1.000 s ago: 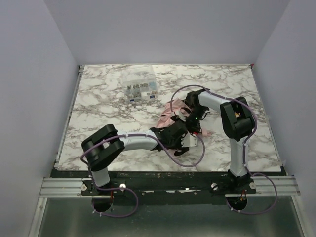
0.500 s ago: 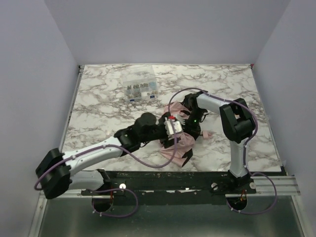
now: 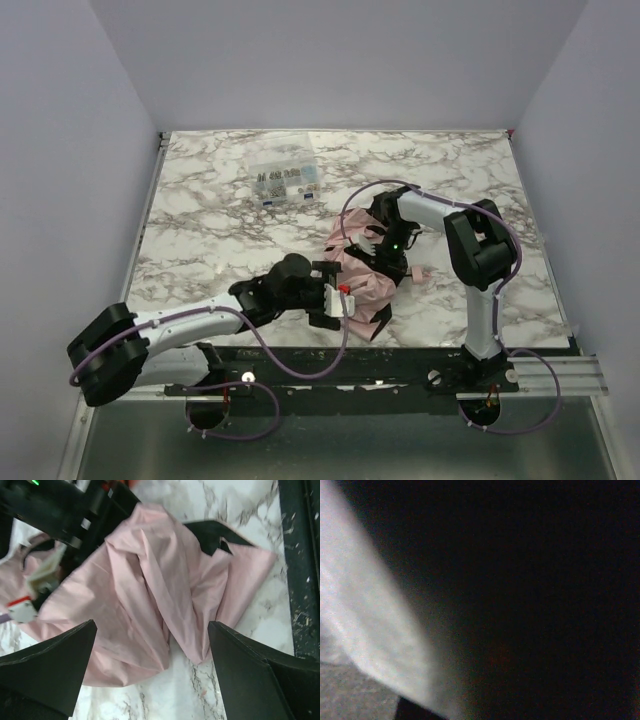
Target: Put away the umbrella
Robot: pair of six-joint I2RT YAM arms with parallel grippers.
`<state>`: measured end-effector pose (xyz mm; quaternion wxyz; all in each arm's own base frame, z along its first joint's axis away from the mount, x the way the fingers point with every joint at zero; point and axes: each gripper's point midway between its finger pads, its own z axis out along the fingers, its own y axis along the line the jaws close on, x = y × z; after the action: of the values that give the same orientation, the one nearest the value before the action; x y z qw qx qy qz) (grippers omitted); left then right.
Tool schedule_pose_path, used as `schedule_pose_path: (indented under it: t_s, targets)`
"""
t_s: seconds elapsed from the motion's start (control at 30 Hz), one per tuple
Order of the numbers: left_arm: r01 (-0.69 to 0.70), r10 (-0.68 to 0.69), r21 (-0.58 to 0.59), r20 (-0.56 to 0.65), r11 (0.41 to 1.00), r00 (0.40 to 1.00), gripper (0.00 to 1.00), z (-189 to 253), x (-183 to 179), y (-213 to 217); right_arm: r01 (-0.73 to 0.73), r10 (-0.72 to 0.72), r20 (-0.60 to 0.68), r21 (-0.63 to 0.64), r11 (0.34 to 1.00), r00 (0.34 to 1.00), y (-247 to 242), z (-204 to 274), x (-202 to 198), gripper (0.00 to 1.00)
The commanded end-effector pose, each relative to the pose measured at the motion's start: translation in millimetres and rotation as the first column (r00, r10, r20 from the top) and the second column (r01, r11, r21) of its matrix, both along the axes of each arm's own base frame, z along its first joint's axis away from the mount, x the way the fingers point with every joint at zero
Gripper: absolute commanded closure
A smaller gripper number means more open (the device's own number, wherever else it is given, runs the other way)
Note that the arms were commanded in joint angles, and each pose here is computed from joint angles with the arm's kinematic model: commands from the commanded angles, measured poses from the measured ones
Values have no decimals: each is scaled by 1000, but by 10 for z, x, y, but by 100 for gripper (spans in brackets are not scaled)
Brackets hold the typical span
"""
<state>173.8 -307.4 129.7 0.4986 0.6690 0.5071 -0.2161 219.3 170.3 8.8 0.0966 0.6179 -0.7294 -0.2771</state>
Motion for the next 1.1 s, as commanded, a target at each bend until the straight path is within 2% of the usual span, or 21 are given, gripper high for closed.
schedule_pose_path:
  t_s: [0.0,0.2,0.3,0.47,0.57,0.6,0.7,0.8,0.83,0.93,1.0,1.07]
  targets:
    - [-103,92,92,114,990,989,2,-178,319,-8,-145,166,118,-169,975,979,-345,-638,232,99]
    - [-227,188,173,217,959,958,2,-443,705,-79,-158,176,112,-154,975,978,-348,-630,182,99]
    - [-297,222,215,314,930,923,1,-547,899,-92,-185,198,90,-129,974,976,-354,-601,101,99]
    - [-316,175,304,413,898,894,2,-747,1073,-51,-259,260,29,-42,965,965,-355,-462,-113,99]
    - [-304,128,367,431,879,893,7,-873,1139,-53,-299,299,-12,34,954,954,-300,-352,-211,99]
    - [-297,120,380,424,876,897,10,-890,1156,-87,-299,300,-21,52,953,954,-274,-321,-223,99]
    - [-244,80,441,358,864,930,27,-1030,1120,-173,-292,293,-18,61,955,956,-231,-301,-183,99]
    - [-178,42,492,275,852,961,58,-1159,1031,-234,-267,267,4,59,962,964,-185,-311,-118,98]
    - [-153,29,504,245,850,969,66,-1201,980,-235,-255,255,18,60,965,967,-166,-316,-91,95]
    - [-92,-4,512,183,854,983,75,-1258,841,-228,-188,185,63,50,981,981,-106,-303,49,82]
    - [-40,-38,515,141,856,989,79,-1294,733,-225,-138,132,94,56,989,987,-101,-272,191,78]
    - [-14,-50,518,111,855,993,80,-1318,673,-220,-89,79,110,90,992,991,-90,-190,326,66]
